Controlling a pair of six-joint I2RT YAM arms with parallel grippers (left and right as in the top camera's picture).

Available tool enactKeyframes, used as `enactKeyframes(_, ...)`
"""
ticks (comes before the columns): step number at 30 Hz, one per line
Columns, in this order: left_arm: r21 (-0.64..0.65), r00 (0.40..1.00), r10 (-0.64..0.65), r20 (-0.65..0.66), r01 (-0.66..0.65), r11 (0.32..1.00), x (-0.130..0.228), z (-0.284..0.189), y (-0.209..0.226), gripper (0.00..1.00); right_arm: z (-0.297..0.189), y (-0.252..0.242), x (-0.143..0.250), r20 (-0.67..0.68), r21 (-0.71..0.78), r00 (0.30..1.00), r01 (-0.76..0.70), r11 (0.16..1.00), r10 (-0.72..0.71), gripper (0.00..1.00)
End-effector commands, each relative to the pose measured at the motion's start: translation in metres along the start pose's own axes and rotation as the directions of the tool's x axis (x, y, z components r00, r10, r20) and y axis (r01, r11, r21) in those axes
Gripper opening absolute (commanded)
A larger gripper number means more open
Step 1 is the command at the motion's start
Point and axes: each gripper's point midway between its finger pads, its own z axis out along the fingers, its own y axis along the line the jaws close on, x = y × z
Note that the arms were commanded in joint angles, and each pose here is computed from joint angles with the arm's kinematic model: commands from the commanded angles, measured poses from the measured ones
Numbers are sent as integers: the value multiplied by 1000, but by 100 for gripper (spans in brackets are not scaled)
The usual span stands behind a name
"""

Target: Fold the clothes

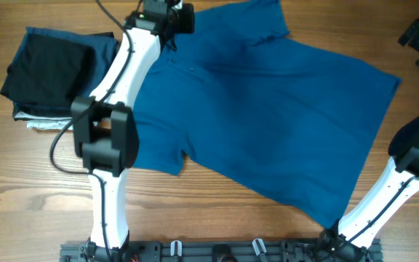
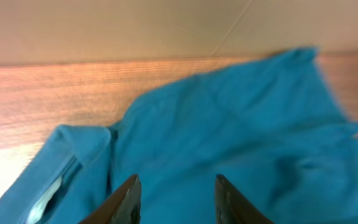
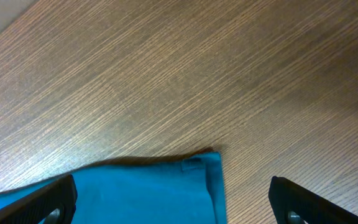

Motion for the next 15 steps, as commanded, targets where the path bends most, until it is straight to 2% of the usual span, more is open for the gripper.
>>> enactKeyframes(1, -6, 994, 91, -53, -92, 996, 33, 44, 15, 33, -6, 6, -3, 13, -20, 1000, 4, 1000, -4, 100)
enactKeyframes(3, -7, 994, 100, -41, -100, 995, 38, 60, 19, 28, -6, 6, -3, 13, -20, 1000, 4, 1000, -4, 100)
enactKeyframes(9, -19, 996, 92, 5, -91, 996, 53, 102, 36, 26, -6, 6, -3, 14, -20, 1000, 4, 1000, -4, 100)
enactKeyframes(15, -119, 997, 72, -14, -73, 990, 69, 118, 70, 23, -6, 6, -3, 14, -20, 1000, 4, 1000, -4, 100)
